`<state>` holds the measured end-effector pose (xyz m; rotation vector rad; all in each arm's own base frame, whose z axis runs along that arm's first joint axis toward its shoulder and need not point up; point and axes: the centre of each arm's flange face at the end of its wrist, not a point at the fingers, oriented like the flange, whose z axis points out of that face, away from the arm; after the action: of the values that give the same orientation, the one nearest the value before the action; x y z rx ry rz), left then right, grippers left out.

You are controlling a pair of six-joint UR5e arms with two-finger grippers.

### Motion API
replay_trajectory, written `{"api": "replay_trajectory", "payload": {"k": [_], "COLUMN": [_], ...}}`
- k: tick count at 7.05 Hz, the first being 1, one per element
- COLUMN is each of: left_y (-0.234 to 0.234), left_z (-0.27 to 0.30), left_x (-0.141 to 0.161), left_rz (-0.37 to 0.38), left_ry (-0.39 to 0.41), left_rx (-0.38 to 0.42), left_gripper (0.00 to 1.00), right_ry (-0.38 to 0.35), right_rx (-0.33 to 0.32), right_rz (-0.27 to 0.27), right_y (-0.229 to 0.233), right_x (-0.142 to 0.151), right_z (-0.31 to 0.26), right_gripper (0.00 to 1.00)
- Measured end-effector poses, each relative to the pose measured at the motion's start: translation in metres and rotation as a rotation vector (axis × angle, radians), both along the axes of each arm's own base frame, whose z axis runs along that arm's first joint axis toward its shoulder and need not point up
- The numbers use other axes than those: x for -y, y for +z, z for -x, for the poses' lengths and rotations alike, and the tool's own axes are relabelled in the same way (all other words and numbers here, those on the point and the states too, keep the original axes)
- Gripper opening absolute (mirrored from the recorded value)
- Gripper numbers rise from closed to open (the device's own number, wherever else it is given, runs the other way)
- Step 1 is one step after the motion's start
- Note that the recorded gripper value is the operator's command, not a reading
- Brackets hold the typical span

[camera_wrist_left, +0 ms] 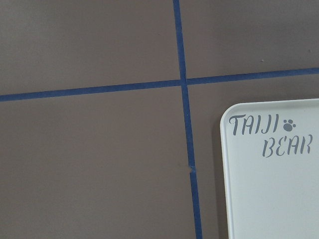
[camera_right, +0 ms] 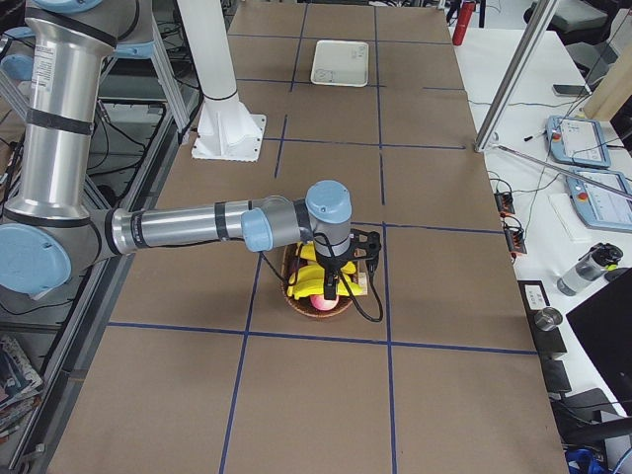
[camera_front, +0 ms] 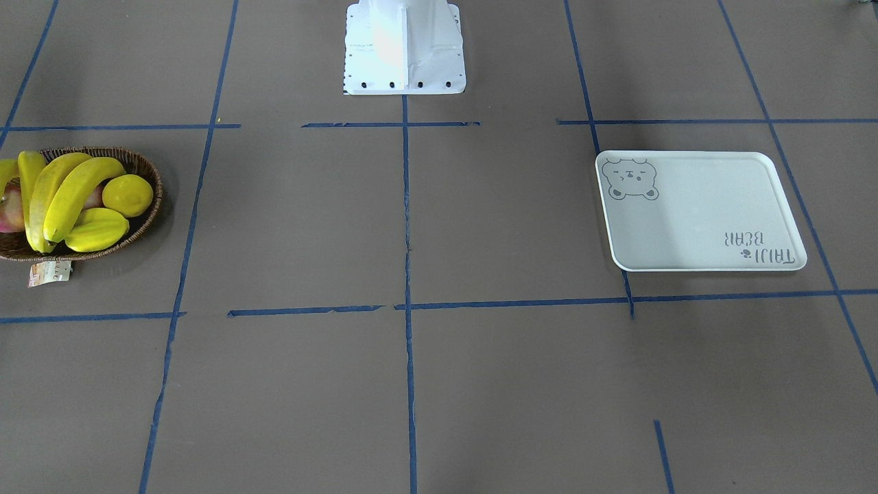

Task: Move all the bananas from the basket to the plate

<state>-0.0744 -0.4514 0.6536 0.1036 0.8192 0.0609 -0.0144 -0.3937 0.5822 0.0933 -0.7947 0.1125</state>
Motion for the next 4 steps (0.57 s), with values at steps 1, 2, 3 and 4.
{"api": "replay_trajectory", "payload": {"k": [1,2,3,4], "left_y": [0.000,0.001,0.000,0.000], "left_z": [0.000,0.000,0.000,0.000], "left_x": [0.000,0.000,0.000,0.001], "left_rz": [0.000,0.000,-0.001,-0.002], "left_ry": [0.000,0.001,0.001,0.001], "left_rx": [0.000,0.000,0.000,0.000], "left_gripper": [1.00,1.00,1.00,1.00], "right_ry": [0.009,0.002,-0.012,-0.031], "right_rx": [0.011,0.007,-0.009,-0.020], "right_rz": [-0.007,-0.002,0.011,0.025], "right_y": [0.002,0.005,0.014,0.023], "right_x": [-0.011,-0.017,-0.019,-0.020], "right_z": [0.015,0.029,0.042,0.052], "right_gripper": [1.00,1.00,1.00,1.00]}}
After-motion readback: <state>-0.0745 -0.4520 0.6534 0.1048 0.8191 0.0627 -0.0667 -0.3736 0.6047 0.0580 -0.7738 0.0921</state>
